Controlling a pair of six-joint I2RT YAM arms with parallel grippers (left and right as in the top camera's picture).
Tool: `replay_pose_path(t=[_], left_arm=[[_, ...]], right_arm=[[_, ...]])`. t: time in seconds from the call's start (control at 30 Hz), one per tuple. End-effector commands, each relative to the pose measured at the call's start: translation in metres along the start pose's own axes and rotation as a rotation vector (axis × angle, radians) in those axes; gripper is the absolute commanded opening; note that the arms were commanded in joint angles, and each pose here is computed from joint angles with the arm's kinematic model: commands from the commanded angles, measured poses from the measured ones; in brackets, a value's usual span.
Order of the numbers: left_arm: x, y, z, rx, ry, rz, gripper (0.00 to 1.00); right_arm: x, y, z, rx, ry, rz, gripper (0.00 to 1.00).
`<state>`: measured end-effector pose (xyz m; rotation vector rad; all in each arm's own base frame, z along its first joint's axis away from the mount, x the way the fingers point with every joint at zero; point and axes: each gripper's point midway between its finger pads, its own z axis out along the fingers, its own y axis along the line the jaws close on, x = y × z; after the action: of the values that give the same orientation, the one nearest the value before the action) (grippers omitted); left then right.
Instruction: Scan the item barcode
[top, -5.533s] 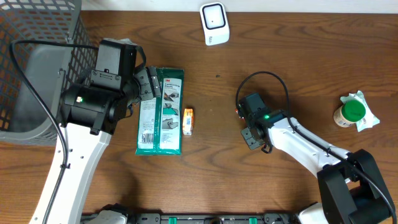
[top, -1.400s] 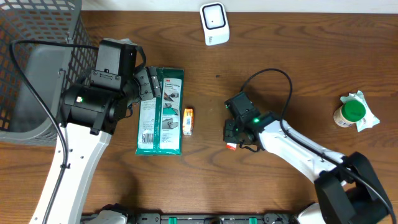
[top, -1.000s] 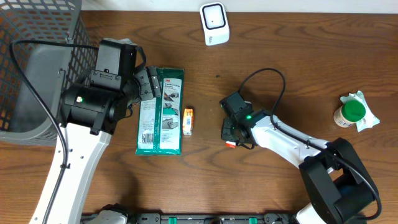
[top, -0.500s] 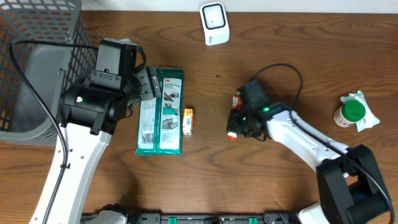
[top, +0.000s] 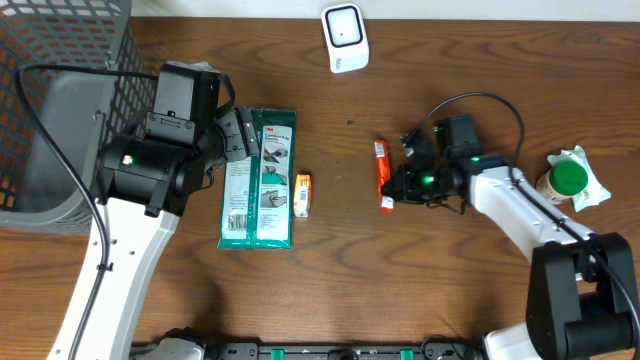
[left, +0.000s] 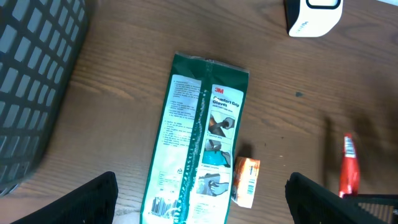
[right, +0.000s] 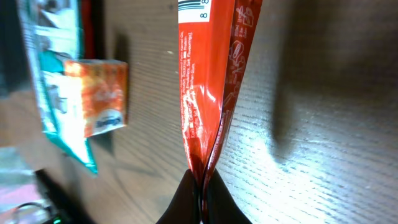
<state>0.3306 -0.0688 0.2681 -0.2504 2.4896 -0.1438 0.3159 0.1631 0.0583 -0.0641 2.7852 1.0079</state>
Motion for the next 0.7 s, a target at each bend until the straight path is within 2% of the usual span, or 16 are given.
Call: replay_pose_path(t=[0.0, 0.17, 0.37, 0.67], left_arm=[[-0.005, 0.002, -0.003, -0.010, -0.016, 0.005, 0.86], [-0.005, 0.002, -0.003, -0.010, -0.016, 0.005, 0.86], [-0.005, 0.002, -0.003, -0.010, -0.016, 0.005, 0.86], [-0.005, 0.002, -0.003, -0.010, -0.016, 0.005, 0.86]], right_arm=[[-0.009, 0.013, -0.017, -0.143, -0.027, -0.022, 0.01], [-0.004, 0.002, -0.019, -0.171, -0.036, 0.016, 0.01], [0.004, 0.010, -0.011, -0.306, -0.069, -0.011, 0.01], [0.021, -0.008, 0.004, -0.305, -0.076, 0.033, 0.01]])
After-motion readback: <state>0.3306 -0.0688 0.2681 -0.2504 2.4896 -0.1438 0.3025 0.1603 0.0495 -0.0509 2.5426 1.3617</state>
